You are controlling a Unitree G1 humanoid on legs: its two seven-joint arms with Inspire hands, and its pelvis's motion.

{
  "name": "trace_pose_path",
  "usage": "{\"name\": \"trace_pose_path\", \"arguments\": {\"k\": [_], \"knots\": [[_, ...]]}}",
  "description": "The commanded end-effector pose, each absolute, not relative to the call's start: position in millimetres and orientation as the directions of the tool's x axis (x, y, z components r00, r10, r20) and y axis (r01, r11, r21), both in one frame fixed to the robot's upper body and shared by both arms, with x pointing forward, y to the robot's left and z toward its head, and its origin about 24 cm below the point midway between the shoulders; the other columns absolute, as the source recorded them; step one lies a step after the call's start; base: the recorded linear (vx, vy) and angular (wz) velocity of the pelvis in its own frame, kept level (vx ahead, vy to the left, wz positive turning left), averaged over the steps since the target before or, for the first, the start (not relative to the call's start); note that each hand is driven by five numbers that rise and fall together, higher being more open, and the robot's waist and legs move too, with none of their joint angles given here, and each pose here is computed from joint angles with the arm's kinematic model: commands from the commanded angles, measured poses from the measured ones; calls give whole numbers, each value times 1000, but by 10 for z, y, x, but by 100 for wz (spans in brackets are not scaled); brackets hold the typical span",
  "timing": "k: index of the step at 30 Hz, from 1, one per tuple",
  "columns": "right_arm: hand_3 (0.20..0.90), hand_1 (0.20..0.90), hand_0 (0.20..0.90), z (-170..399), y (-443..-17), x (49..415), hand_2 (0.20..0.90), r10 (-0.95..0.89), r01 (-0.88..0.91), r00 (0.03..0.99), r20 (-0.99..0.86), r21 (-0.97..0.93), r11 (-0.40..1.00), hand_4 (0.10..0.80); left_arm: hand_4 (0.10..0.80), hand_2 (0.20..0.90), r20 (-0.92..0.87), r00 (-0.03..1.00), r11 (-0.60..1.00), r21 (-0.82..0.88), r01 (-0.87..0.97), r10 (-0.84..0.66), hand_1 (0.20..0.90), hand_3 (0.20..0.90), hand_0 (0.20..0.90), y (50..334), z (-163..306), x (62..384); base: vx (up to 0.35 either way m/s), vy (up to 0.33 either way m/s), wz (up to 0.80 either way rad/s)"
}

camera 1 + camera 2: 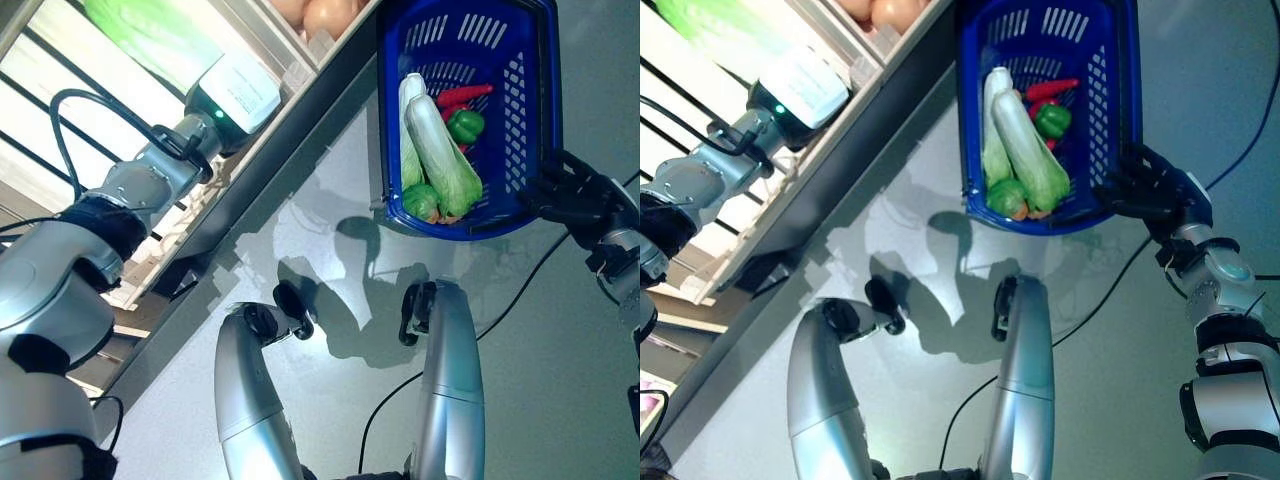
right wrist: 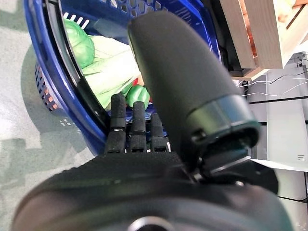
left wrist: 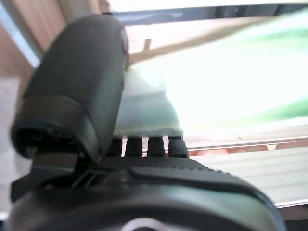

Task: Put vegetables into the basket

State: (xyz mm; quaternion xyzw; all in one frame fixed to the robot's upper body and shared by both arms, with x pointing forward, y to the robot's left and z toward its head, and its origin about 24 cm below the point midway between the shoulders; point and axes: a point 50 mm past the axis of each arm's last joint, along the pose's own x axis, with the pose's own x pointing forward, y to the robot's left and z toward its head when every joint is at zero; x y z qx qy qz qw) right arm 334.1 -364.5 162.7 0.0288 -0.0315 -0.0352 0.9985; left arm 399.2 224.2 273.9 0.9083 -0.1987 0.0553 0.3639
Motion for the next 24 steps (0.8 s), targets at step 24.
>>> {"name": "trace_pose_path", "arguments": {"k": [24], "knots": [[900,900,900,536,-3035,2979,900,145,-126,985,-95,183,975,800,400,300,567,775,35,813,-582,-278,300,300,300,2778,2396,3530,101,-38,-2]]}}
